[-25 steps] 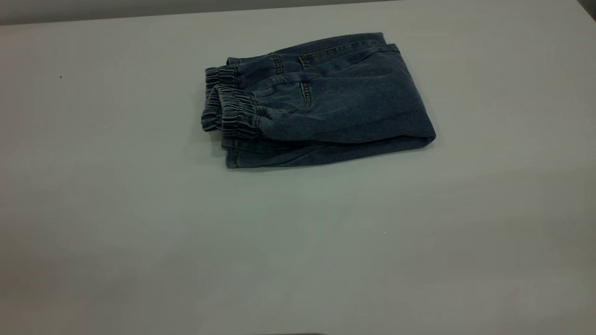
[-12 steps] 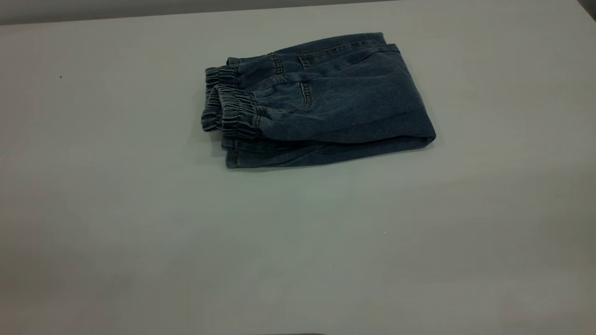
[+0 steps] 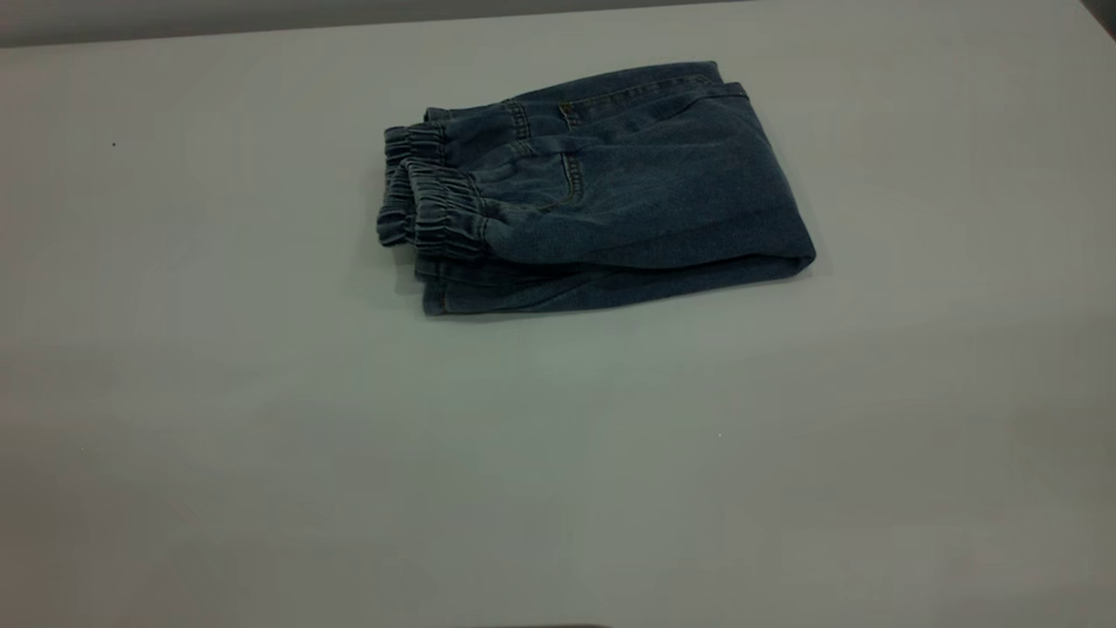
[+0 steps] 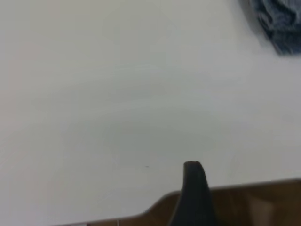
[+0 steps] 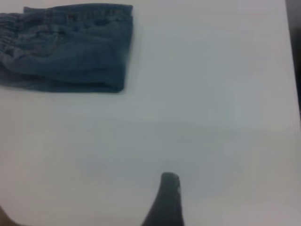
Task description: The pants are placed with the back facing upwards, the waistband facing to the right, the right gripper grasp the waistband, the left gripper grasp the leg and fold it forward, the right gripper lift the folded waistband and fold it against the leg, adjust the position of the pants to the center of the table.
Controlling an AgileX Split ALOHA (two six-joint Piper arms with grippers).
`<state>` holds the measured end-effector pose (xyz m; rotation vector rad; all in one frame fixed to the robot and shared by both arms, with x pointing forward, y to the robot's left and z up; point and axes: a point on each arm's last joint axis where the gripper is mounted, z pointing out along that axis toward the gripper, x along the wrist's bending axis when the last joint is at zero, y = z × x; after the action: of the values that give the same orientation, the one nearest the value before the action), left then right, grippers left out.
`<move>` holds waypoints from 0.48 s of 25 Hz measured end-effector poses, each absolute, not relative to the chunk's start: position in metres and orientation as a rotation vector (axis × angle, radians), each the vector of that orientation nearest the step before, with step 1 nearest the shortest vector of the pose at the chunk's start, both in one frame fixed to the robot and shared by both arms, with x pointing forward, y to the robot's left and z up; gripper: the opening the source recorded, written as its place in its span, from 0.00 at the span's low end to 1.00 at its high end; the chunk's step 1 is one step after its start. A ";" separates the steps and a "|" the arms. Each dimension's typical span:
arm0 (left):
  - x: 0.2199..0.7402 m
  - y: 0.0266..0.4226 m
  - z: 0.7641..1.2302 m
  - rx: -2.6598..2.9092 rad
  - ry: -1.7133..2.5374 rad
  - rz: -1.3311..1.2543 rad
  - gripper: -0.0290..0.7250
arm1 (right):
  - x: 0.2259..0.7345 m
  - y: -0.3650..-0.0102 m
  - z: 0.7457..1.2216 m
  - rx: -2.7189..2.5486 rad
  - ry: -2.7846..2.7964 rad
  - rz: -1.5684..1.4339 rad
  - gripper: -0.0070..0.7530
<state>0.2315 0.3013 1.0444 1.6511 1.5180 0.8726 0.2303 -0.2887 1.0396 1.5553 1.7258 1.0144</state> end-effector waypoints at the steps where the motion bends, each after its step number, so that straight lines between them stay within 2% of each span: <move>1: 0.230 0.301 1.044 1.643 1.515 0.880 0.70 | 0.230 -0.289 1.040 1.562 1.717 1.010 0.79; 12: 0.230 0.301 1.044 1.644 1.515 0.882 0.70 | 0.232 -0.288 1.040 1.629 1.625 0.964 0.79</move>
<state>0.2298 0.3014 1.0441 1.6437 1.5154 0.8818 0.2315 -0.2877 1.0396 1.6293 1.6251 0.9641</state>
